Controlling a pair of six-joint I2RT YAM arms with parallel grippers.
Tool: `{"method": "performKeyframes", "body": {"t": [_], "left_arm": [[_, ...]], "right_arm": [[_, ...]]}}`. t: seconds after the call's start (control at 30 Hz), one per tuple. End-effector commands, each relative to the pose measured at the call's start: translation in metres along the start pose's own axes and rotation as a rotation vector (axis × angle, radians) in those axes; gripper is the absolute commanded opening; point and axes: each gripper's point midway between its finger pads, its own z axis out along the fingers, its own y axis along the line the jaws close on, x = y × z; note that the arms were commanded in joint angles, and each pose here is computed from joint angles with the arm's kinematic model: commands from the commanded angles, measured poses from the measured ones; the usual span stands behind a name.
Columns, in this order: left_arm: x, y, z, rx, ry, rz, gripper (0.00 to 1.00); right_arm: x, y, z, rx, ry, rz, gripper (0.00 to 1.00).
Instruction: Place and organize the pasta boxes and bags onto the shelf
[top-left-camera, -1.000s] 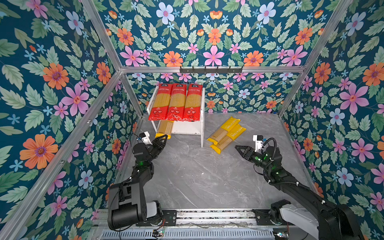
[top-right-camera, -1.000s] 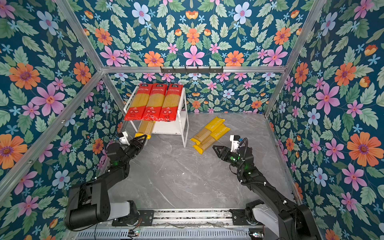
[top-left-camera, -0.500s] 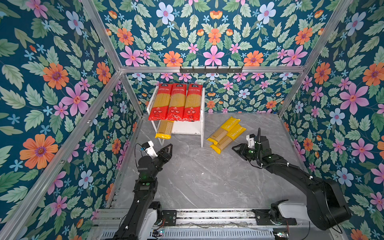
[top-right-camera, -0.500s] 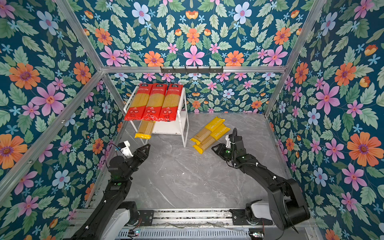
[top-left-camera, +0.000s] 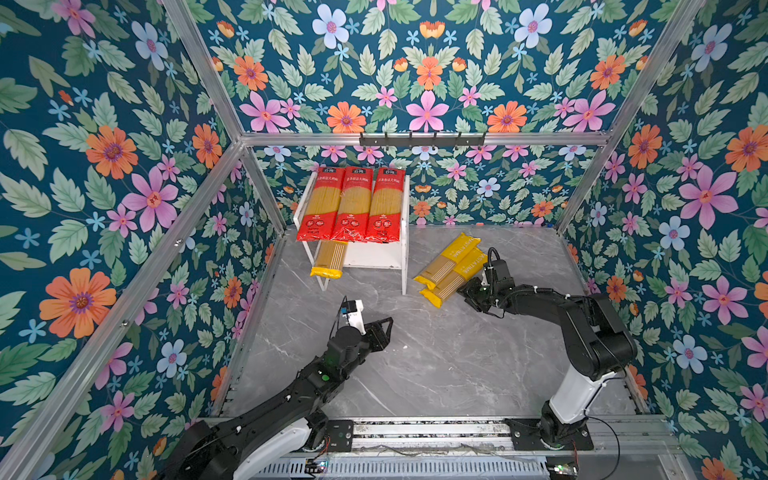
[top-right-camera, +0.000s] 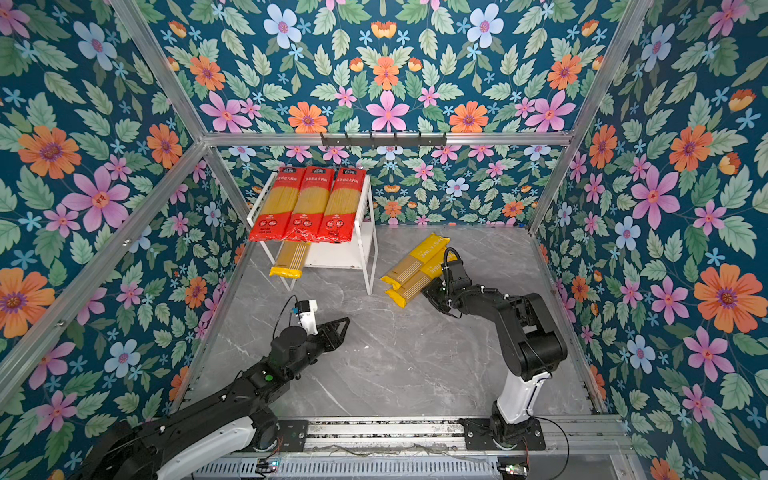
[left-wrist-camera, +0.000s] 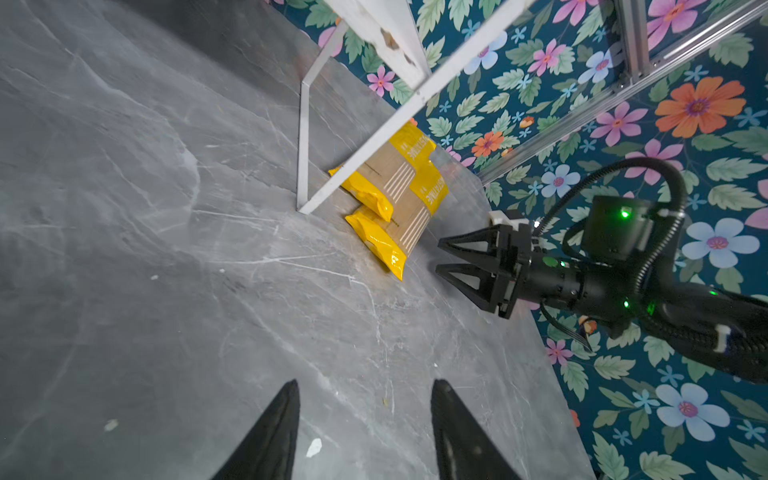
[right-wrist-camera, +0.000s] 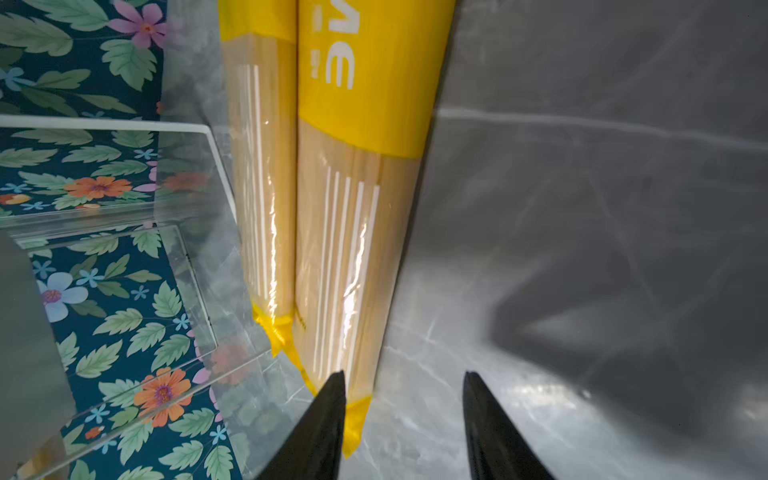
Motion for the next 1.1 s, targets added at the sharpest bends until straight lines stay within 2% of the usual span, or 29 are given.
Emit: {"method": "performKeyframes", "body": {"t": [0.0, 0.27, 0.37, 0.53, 0.63, 0.87, 1.07], "left_arm": [[-0.009, -0.017, 0.007, 0.026, -0.066, 0.024, 0.54], [0.01, -0.044, 0.026, 0.057, -0.005, 0.083, 0.53], [0.015, -0.048, 0.029, 0.062, 0.006, 0.093, 0.53], [0.019, -0.05, 0.031, 0.056, 0.011, 0.102, 0.53], [0.02, -0.051, 0.033, 0.055, 0.013, 0.103, 0.53], [0.017, -0.057, 0.036, 0.046, 0.017, 0.136, 0.54], [0.025, -0.061, 0.047, 0.05, 0.052, 0.155, 0.54]], "right_arm": [[-0.006, 0.002, 0.01, -0.003, -0.013, 0.035, 0.47], [-0.01, -0.001, 0.038, 0.009, 0.017, 0.068, 0.46], [-0.011, 0.001, 0.044, -0.013, 0.025, 0.073, 0.36], [-0.007, 0.003, 0.04, -0.04, 0.03, 0.051, 0.12], [-0.004, 0.007, 0.033, -0.066, 0.033, 0.017, 0.04], [0.029, -0.009, 0.007, -0.08, 0.108, -0.058, 0.01], [0.087, -0.036, -0.035, -0.084, 0.207, -0.124, 0.01]]}}
